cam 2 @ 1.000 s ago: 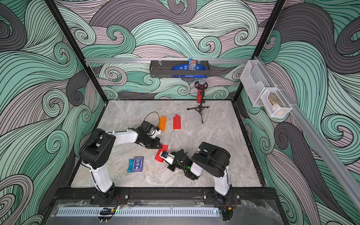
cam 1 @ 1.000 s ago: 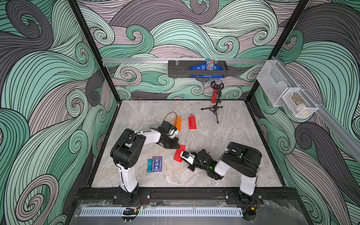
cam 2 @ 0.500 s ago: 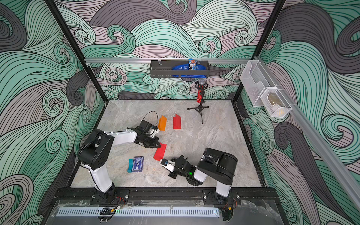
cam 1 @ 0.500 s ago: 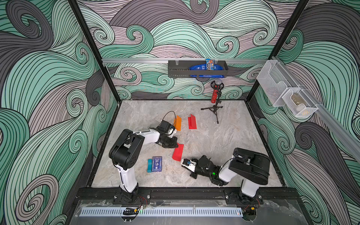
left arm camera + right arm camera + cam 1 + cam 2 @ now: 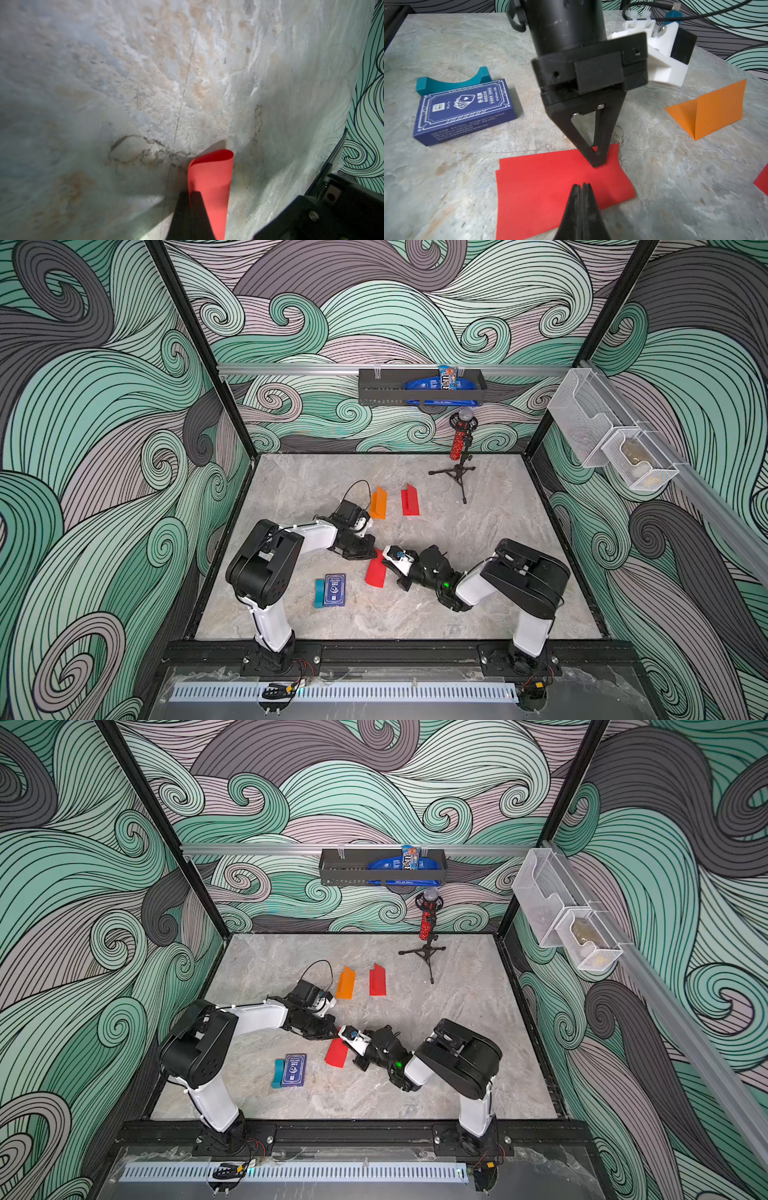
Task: Fold the square paper along the opposite sides
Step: Smooth out the paper at the center of the board.
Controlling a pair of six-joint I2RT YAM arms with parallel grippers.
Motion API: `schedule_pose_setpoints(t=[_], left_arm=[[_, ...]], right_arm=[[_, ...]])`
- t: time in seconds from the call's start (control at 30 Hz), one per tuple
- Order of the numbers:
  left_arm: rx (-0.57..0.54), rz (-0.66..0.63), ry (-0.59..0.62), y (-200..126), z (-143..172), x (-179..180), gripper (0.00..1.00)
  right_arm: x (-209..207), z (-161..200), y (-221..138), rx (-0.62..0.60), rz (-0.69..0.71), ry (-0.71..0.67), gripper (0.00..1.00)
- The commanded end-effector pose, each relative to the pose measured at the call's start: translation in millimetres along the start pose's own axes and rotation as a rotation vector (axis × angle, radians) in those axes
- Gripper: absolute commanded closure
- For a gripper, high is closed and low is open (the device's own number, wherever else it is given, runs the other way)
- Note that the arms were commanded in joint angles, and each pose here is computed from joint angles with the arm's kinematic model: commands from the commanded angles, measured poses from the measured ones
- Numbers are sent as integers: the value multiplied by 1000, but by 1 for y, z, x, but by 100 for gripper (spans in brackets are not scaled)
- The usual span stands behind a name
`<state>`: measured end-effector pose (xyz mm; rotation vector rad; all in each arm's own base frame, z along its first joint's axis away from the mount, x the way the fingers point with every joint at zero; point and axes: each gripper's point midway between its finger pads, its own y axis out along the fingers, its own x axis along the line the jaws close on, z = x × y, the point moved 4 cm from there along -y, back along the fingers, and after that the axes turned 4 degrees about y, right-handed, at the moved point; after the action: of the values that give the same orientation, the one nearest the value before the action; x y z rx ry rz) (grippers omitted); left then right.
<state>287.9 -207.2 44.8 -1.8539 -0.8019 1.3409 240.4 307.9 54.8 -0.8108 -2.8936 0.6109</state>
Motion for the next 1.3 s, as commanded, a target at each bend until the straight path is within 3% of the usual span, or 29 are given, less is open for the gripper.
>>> schedule_pose_setpoints(t=[0.0, 0.47, 1.03, 1.2, 1.27], left_arm=[[158, -124, -82, 15, 42, 30, 100], [161, -144, -82, 15, 42, 33, 100], [141, -167, -79, 13, 37, 34, 100], [136, -163, -75, 12, 35, 33, 100], [136, -157, -71, 12, 35, 32, 100]], right_arm=[[-6, 3, 11, 20, -12, -12, 100], [-25, 46, 26, 121, 54, 57, 100], [-57, 58, 10, 155, 199, 108, 100], [-61, 56, 6, 167, 204, 128, 100], [-54, 43, 3, 166, 146, 157, 99]])
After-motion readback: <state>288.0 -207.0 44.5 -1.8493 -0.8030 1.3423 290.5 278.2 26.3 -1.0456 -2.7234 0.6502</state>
